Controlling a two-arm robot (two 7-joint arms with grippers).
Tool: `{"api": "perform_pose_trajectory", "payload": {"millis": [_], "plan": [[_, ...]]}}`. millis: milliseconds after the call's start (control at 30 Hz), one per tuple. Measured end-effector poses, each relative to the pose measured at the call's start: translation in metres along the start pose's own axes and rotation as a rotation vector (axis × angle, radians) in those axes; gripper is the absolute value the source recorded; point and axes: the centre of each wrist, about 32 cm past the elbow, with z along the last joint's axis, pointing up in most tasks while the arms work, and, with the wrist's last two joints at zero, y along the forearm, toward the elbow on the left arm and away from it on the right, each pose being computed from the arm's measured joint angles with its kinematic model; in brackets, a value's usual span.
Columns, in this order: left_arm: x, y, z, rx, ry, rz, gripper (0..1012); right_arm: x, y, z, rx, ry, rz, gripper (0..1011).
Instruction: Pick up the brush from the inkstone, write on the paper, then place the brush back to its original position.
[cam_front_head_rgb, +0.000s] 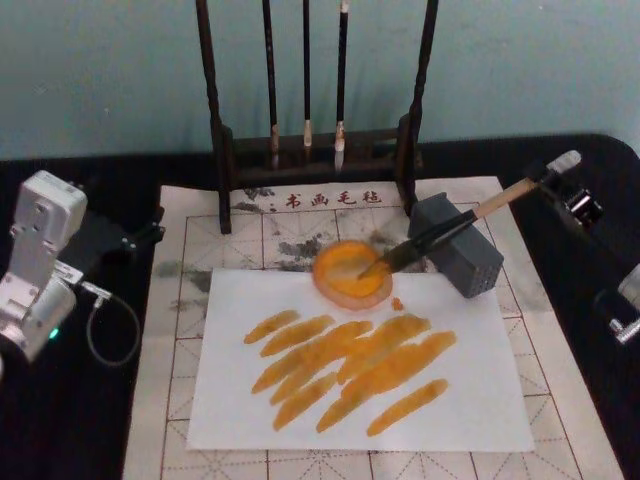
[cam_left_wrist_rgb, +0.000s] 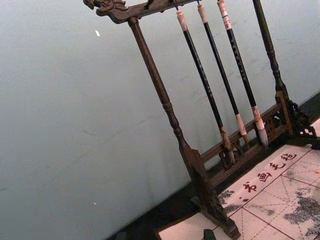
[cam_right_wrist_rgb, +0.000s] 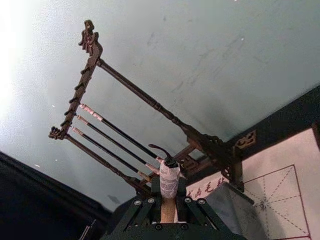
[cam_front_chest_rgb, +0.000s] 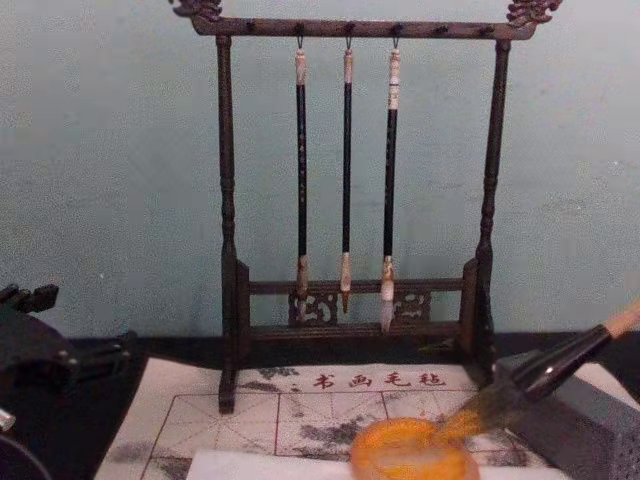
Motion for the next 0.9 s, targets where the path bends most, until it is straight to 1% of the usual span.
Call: {"api": "perform_pose_trajectory", "payload": {"millis": [267,633,900], "plan": [[0.0000,0.0000,0.0000,0.000,0.000,0.000,1001,0.000,0.012,-0.004,-0.025,0.013,0.017,184],[0.0000,0.0000,0.0000,0.000,0.000,0.000,1001,0.007,0.034,-0.008,-0.082,0.051,0.059,184],[0.0000,0.0000,0.0000,0.000,0.000,0.000,1001,0.010,0.047,-0.011,-0.120,0.054,0.085,184]]}}
